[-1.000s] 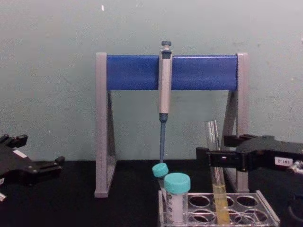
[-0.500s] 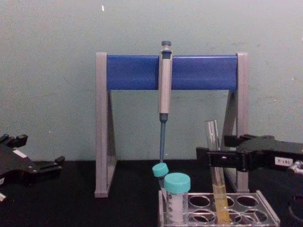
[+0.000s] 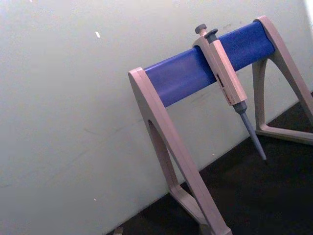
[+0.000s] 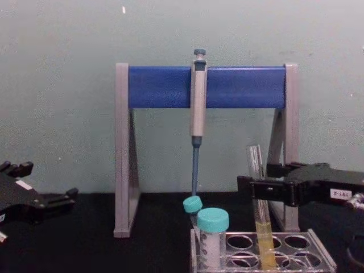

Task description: Pick up the test tube from the test tube rack, shake it, then place it back into the test tube rack.

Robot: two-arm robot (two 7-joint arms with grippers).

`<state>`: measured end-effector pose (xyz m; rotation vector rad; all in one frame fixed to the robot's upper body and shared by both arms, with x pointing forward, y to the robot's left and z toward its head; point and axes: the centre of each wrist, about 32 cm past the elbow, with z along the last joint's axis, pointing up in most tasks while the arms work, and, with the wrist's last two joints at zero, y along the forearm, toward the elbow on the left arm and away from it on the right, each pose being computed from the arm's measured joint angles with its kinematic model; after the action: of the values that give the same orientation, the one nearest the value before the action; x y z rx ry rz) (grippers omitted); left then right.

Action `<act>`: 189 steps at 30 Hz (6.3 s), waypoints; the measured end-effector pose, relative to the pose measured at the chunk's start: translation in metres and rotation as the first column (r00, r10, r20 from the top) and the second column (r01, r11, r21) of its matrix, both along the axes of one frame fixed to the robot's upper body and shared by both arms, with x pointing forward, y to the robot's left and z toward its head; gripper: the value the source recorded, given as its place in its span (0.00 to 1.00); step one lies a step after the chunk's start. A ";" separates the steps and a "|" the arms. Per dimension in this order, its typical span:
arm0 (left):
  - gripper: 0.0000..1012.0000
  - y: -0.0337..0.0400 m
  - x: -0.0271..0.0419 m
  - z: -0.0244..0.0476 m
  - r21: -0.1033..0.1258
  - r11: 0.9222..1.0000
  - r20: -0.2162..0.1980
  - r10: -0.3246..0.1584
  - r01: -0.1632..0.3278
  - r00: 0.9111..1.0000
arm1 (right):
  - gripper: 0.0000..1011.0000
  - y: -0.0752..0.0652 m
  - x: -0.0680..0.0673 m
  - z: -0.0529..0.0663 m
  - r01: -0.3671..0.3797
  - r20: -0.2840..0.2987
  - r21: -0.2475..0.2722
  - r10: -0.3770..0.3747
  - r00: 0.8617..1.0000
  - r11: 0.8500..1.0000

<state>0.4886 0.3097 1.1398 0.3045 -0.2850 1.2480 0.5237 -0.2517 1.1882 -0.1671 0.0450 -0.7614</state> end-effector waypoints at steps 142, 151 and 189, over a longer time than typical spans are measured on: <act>0.99 0.0000 0.0000 0.0000 0.000 1.000 0.000 0.000 0.000 1.000 | 0.23 -0.027 -0.004 0.022 -0.008 0.287 0.163 -0.039 0.957 0.987; 0.99 0.0000 0.0000 0.0000 0.000 1.000 0.000 0.000 0.000 1.000 | 0.23 -0.029 -0.004 0.023 -0.146 0.223 0.244 0.092 0.971 0.959; 0.99 0.0000 0.0000 0.0000 0.000 1.000 0.000 0.000 0.000 1.000 | 0.22 -0.036 -0.005 0.028 0.038 0.297 0.107 -0.068 0.952 0.993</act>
<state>0.4886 0.3096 1.1398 0.3044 -0.2850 1.2479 0.5190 -0.2875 1.2157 0.0475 -0.2018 -0.8298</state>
